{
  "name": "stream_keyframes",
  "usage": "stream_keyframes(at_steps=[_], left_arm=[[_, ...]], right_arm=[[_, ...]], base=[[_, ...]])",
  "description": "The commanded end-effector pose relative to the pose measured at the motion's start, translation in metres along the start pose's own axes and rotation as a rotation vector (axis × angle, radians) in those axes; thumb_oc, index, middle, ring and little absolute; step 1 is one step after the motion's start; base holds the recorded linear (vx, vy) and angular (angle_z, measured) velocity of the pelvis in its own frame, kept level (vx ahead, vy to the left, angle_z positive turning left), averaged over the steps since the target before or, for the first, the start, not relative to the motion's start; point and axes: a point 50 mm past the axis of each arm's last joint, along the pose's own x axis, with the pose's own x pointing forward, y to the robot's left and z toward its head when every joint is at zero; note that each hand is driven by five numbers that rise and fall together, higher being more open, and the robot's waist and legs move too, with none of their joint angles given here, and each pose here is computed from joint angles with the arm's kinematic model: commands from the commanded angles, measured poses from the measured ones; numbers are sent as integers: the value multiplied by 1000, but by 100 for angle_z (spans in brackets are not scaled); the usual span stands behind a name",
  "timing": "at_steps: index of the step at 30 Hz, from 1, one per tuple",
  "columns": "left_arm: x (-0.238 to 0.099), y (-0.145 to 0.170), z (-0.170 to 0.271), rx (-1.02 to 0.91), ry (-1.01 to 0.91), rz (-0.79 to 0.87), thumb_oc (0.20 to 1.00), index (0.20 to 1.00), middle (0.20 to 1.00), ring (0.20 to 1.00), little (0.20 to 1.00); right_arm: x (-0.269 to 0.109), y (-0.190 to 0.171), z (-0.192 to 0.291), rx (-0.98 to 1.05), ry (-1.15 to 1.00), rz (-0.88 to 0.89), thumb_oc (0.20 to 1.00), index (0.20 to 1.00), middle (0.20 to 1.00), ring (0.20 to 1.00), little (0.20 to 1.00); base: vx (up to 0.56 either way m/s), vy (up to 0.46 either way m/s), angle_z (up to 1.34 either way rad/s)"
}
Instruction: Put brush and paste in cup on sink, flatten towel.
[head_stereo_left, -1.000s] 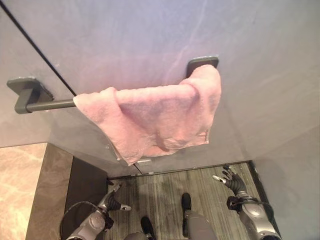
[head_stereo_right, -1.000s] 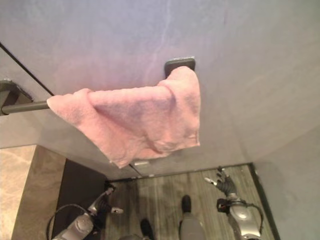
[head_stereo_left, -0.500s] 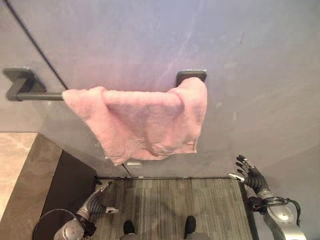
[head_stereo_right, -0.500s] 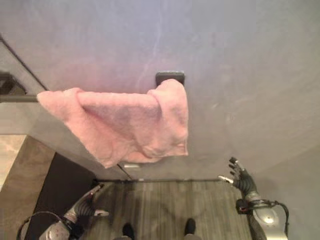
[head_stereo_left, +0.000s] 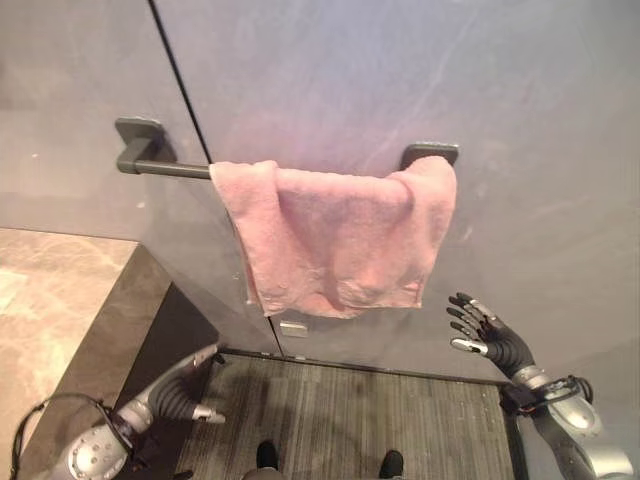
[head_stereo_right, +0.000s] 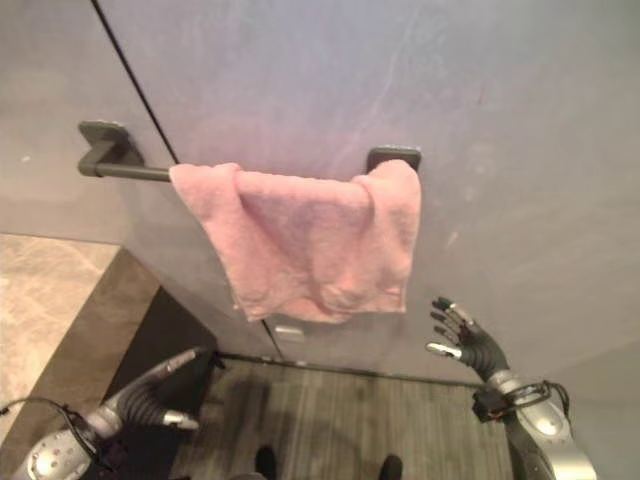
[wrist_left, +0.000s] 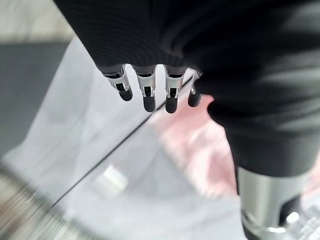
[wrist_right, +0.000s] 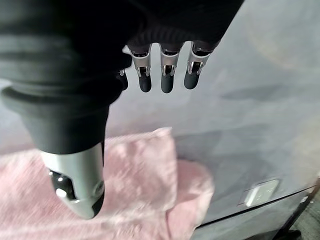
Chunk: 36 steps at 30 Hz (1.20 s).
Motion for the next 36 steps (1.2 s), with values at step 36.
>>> stream_keyframes(at_steps=[36], left_arm=[[87, 61, 90, -320, -505, 264, 1000, 1000, 1000, 1000, 1000]], right_arm=[[115, 57, 80, -134, -250, 174, 1000, 1000, 1000, 1000, 1000]], base=[[13, 17, -7]])
